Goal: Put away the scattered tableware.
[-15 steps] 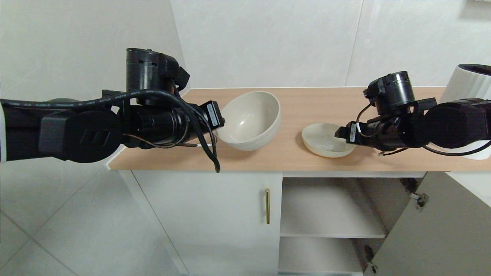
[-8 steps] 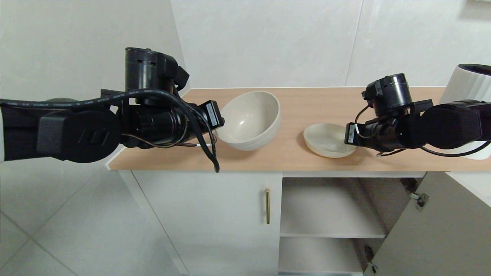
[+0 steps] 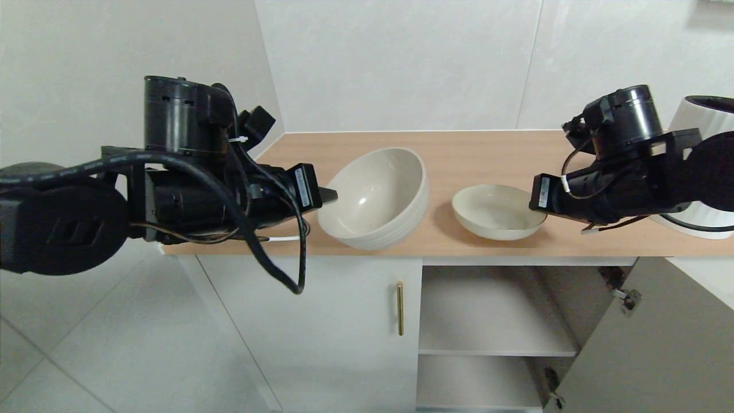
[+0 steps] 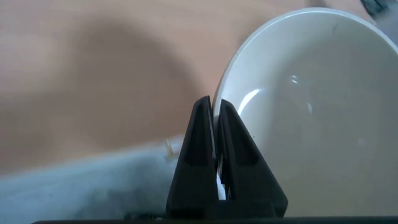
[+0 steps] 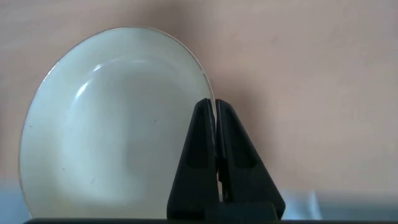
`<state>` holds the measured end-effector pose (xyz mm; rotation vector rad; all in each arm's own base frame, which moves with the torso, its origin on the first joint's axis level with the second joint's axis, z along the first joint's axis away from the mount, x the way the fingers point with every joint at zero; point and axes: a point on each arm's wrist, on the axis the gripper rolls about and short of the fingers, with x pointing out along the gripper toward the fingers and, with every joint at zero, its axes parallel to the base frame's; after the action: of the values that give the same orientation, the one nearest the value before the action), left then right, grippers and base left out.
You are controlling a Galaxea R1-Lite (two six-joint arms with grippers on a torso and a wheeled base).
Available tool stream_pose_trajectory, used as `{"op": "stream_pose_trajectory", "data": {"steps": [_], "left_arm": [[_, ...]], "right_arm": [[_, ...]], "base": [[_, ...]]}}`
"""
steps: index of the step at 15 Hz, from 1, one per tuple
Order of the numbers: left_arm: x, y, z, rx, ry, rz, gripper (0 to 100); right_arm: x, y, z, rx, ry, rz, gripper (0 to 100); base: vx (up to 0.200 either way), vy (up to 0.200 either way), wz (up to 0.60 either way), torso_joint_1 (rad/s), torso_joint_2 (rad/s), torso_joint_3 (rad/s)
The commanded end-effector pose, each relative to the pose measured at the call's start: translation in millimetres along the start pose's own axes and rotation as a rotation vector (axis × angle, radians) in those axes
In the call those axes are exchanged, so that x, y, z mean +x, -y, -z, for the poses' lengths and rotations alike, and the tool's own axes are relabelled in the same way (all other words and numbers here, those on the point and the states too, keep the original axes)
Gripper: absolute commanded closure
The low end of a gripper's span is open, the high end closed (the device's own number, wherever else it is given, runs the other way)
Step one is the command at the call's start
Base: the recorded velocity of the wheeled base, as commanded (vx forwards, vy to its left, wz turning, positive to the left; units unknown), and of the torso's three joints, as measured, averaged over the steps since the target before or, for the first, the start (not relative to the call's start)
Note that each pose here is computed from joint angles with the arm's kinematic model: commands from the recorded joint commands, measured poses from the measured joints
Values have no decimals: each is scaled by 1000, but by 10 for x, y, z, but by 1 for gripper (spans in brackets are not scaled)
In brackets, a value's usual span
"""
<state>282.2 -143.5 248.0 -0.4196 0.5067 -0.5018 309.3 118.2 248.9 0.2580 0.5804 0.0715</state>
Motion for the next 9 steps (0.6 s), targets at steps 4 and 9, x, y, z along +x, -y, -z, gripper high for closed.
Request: {"op": "stream_pose_trajectory", "data": {"steps": [4, 9], "left_arm": [[-243, -13, 115, 19, 28, 31, 100], [-154, 32, 369, 37, -65, 46, 100]], "right_arm": [[-612, 202, 217, 2, -36, -43, 100], [-647, 267, 388, -44, -81, -57, 100]], "base": [[0, 0, 0, 0, 0, 0], [0, 0, 0, 0, 0, 0]]}}
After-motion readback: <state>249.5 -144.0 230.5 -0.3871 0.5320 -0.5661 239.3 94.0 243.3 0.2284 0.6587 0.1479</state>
